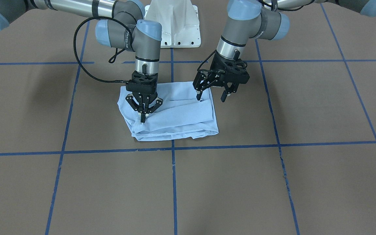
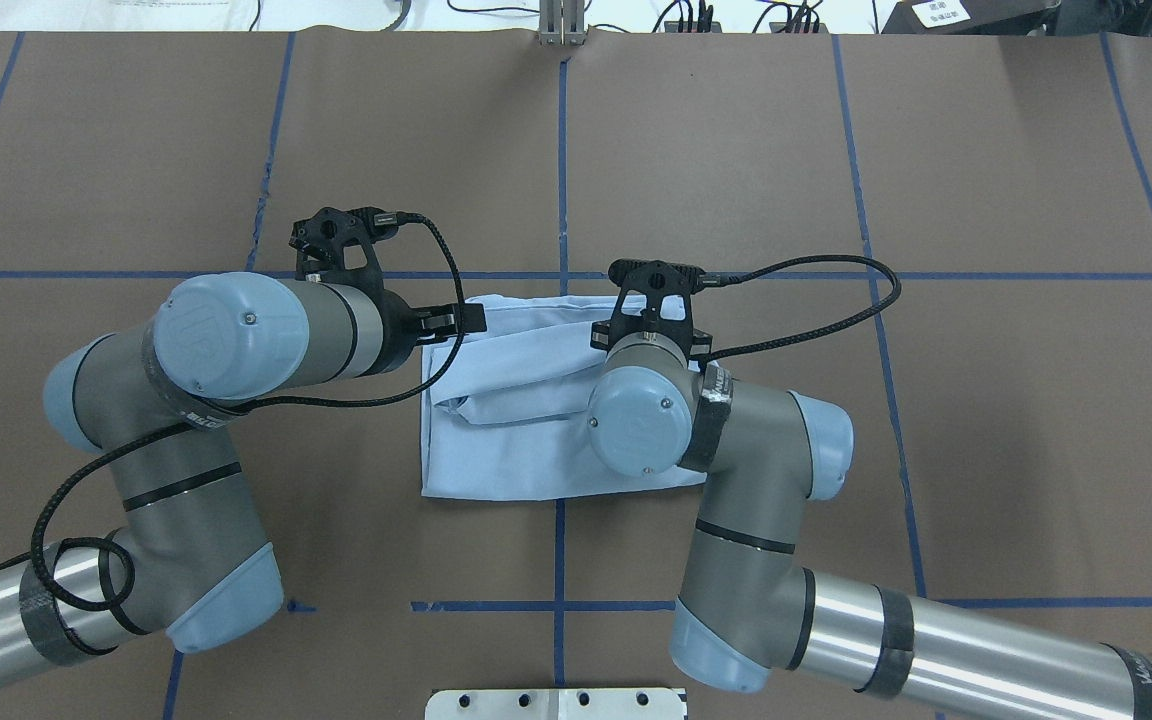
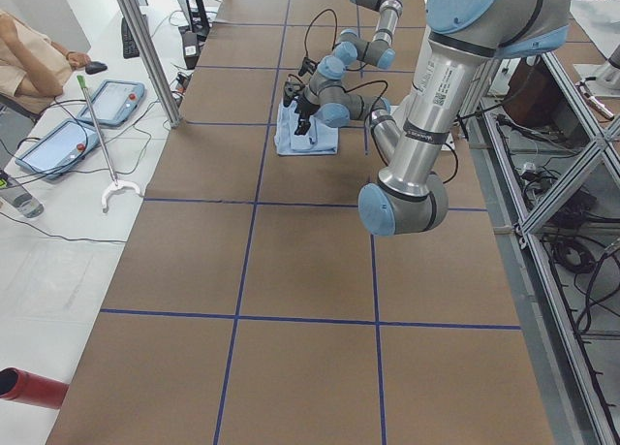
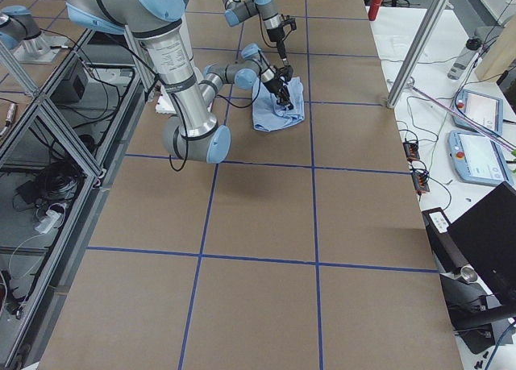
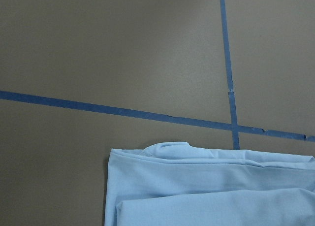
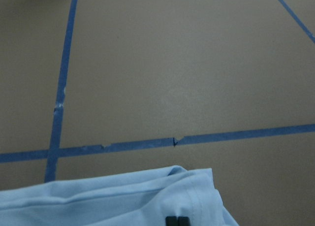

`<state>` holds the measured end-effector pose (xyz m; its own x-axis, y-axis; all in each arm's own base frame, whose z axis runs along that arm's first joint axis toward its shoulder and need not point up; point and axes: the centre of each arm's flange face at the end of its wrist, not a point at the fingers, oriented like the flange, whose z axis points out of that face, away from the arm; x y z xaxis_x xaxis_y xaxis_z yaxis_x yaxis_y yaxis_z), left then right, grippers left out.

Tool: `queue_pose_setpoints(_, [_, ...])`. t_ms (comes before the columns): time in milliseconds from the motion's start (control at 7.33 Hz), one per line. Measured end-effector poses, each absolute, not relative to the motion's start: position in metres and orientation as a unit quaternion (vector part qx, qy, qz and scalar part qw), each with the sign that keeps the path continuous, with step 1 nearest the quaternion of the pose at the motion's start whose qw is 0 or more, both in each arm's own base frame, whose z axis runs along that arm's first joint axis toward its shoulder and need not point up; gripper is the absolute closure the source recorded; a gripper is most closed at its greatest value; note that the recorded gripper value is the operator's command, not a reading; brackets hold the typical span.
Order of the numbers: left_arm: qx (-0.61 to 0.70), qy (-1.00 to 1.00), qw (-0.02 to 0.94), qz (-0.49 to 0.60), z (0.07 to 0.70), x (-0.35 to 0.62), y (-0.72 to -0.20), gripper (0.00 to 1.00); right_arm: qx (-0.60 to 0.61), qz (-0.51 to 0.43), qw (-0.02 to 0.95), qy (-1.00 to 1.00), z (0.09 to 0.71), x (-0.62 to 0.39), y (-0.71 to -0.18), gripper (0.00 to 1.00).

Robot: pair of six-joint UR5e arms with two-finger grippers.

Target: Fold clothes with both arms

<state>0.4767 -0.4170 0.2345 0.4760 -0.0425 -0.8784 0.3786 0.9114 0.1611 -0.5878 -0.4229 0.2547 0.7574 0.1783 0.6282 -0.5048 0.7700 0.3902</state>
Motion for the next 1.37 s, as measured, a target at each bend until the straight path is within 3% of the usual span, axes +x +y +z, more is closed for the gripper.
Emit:
queue_pose_setpoints(137, [0.169, 0.497, 0.842, -0.125, 0.234, 0.477, -0.417, 0.0, 0.281, 0.202, 0.896, -0.277, 0.255, -0.595, -0.446, 1.0])
queue_pose_setpoints(273, [0.169, 0.496, 0.842, -0.124, 0.235, 0.477, -0.417, 0.0, 0.281, 0.21, 0.898, -0.264, 0.256, -0.599, -0.465, 0.01])
queue_pose_setpoints(546, [0.168, 0.494, 0.844, -0.124, 0.237, 0.479, -0.416, 0.0, 0.282, 0.211, 0.903, -0.246, 0.262, -0.599, -0.487, 0.0])
queue_pose_setpoints(956, [0.158, 0.47, 0.86, -0.122, 0.262, 0.504, -0.423, 0.0, 0.231, 0.186, 0.907, -0.298, 0.22, -0.569, -0.512, 0.0])
queue_pose_setpoints(1229, [0.156, 0.476, 0.857, -0.123, 0.276, 0.533, -0.431, 0.34, 0.212, 0.169, 0.904, -0.329, 0.201, -0.546, -0.517, 0.0])
queue_pose_setpoints(1365, [0.149, 0.499, 0.843, -0.135, 0.277, 0.542, -0.428, 0.34, 0.21, 0.167, 0.904, -0.332, 0.201, -0.543, -0.517, 0.0])
